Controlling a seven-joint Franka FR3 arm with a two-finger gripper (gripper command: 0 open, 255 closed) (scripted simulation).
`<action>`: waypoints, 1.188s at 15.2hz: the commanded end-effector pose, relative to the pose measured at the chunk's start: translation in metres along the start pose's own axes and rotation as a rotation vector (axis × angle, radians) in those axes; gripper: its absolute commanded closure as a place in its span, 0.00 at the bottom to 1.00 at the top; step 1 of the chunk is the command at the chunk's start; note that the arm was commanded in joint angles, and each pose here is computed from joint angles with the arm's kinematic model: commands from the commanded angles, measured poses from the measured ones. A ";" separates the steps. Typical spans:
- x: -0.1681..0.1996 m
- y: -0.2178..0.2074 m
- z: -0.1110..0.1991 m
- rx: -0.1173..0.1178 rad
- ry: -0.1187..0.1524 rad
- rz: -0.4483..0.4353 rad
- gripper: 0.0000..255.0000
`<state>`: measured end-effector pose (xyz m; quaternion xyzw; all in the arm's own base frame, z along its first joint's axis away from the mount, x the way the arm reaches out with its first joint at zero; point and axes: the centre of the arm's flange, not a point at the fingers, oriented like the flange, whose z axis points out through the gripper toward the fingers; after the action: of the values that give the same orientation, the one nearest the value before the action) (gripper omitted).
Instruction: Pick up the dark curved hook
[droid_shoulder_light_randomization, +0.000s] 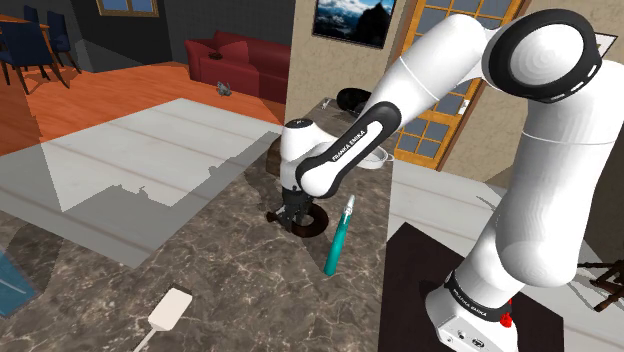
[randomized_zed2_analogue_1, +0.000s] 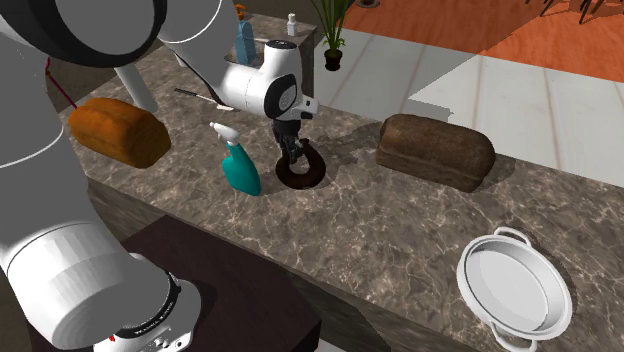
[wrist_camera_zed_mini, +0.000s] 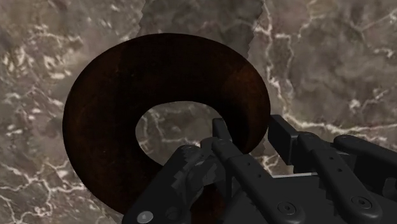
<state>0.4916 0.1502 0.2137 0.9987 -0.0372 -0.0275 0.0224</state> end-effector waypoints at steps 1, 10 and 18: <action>0.000 0.000 0.001 0.000 -0.001 0.000 1.00; -0.003 0.002 -0.042 0.000 0.000 0.000 1.00; -0.005 0.004 -0.080 0.000 0.000 0.000 1.00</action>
<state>0.4905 0.1500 0.2911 0.9987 -0.0371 -0.0278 0.0224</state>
